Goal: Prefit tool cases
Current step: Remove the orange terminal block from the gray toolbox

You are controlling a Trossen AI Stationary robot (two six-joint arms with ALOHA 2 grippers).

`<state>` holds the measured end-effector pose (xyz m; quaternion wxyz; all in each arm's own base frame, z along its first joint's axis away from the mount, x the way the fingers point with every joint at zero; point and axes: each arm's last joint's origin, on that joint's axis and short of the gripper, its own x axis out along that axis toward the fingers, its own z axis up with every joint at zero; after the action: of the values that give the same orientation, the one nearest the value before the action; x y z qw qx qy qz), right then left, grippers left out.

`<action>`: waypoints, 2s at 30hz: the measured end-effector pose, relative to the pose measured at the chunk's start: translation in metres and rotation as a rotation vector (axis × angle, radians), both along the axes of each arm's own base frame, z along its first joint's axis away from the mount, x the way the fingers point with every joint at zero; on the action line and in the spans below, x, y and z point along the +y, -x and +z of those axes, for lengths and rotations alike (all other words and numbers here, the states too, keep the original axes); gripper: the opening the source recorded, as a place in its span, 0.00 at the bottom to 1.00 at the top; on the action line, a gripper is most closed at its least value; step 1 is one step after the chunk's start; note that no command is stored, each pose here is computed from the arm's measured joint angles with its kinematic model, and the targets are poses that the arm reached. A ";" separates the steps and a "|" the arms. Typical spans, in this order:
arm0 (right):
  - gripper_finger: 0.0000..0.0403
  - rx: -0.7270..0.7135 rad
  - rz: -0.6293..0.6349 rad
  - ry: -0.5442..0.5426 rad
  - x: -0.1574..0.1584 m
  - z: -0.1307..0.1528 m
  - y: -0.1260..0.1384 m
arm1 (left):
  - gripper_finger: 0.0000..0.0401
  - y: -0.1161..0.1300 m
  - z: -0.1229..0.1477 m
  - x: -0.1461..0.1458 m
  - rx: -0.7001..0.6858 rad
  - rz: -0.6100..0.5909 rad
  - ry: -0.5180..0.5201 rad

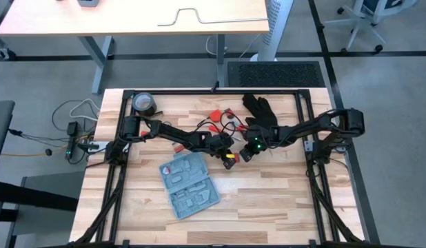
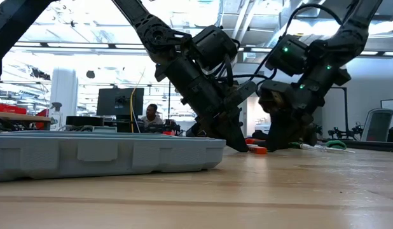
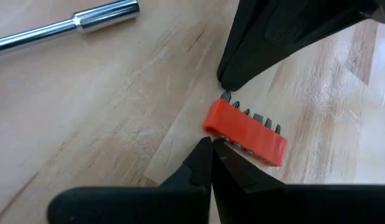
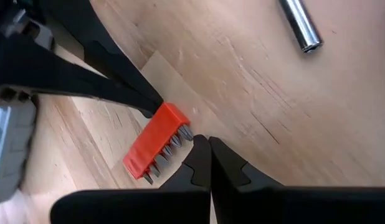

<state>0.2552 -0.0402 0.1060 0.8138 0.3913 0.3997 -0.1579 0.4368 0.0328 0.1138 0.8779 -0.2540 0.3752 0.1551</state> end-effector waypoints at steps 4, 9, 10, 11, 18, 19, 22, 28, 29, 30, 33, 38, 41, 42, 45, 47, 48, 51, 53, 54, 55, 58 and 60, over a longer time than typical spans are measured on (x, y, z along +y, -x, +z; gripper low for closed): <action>0.00 -0.020 0.001 -0.039 0.003 -0.010 -0.007 | 0.00 0.001 0.000 0.000 0.007 -0.006 -0.009; 0.00 -0.037 -0.003 -0.050 0.003 -0.009 -0.008 | 0.00 0.002 -0.002 0.001 0.014 -0.002 -0.011; 0.00 -0.039 -0.004 -0.049 0.002 -0.009 -0.008 | 0.00 0.002 -0.002 0.002 0.014 0.000 -0.012; 0.00 -0.043 -0.003 -0.051 0.002 -0.008 -0.008 | 0.00 0.002 -0.002 0.002 0.014 0.001 -0.010; 0.00 -0.017 -0.005 -0.059 0.001 -0.009 -0.006 | 0.00 0.004 -0.003 0.006 0.024 -0.018 0.002; 0.00 -0.006 -0.004 -0.060 0.001 -0.009 -0.005 | 0.00 0.004 -0.004 0.006 0.032 -0.021 0.002; 0.00 0.010 0.000 -0.058 0.001 -0.011 -0.004 | 0.00 0.006 -0.005 0.006 0.052 -0.026 0.009; 0.00 0.031 -0.012 -0.045 0.002 -0.006 -0.001 | 0.00 0.006 -0.005 0.006 0.056 -0.039 0.026; 0.00 0.044 -0.015 -0.041 0.002 -0.005 0.001 | 0.00 0.006 -0.005 0.006 0.057 -0.042 0.030; 0.00 0.055 -0.013 -0.034 0.002 -0.004 0.003 | 0.00 0.006 -0.005 0.006 0.059 -0.045 0.034; 0.00 0.072 -0.006 -0.022 0.001 -0.002 0.006 | 0.00 0.007 -0.006 0.006 0.069 -0.052 0.044; 0.00 0.081 0.001 -0.016 0.001 -0.001 0.007 | 0.00 0.007 -0.006 0.006 0.073 -0.059 0.043; 0.00 0.082 0.010 -0.012 0.004 -0.001 0.007 | 0.00 0.009 -0.007 0.007 0.088 -0.069 0.044; 0.00 0.083 0.010 -0.009 0.004 -0.001 0.007 | 0.00 0.009 -0.007 0.007 0.098 -0.070 0.047; 0.00 0.080 0.011 -0.007 0.005 -0.001 0.007 | 0.00 0.011 -0.008 0.007 0.116 -0.072 0.052; 0.00 0.067 0.008 -0.007 0.005 -0.001 0.006 | 0.00 0.011 -0.008 0.007 0.116 -0.071 0.049; 0.00 0.055 0.005 -0.007 0.005 0.000 0.005 | 0.00 0.011 -0.008 0.007 0.114 -0.068 0.044; 0.00 0.036 -0.007 -0.017 0.005 0.001 0.004 | 0.00 0.010 -0.008 0.008 0.102 -0.063 0.039; 0.00 0.032 -0.007 -0.018 0.005 0.001 0.003 | 0.00 0.010 -0.007 0.009 0.092 -0.067 0.047; 0.00 0.032 -0.007 -0.019 0.005 0.001 0.003 | 0.00 0.009 -0.007 0.010 0.088 -0.069 0.047; 0.00 0.032 -0.006 -0.019 0.005 0.001 0.003 | 0.00 0.009 -0.007 0.010 0.084 -0.069 0.045; 0.00 0.030 -0.006 -0.020 0.005 0.001 0.003 | 0.00 0.008 -0.006 0.010 0.069 -0.071 0.037; 0.00 0.028 -0.006 -0.019 0.005 0.001 0.003 | 0.00 0.007 -0.005 0.010 0.052 -0.072 0.032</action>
<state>0.2521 -0.0355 0.1075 0.8039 0.3980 0.4113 -0.1617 0.4302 0.0427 0.1087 0.8686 -0.2503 0.4094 0.1237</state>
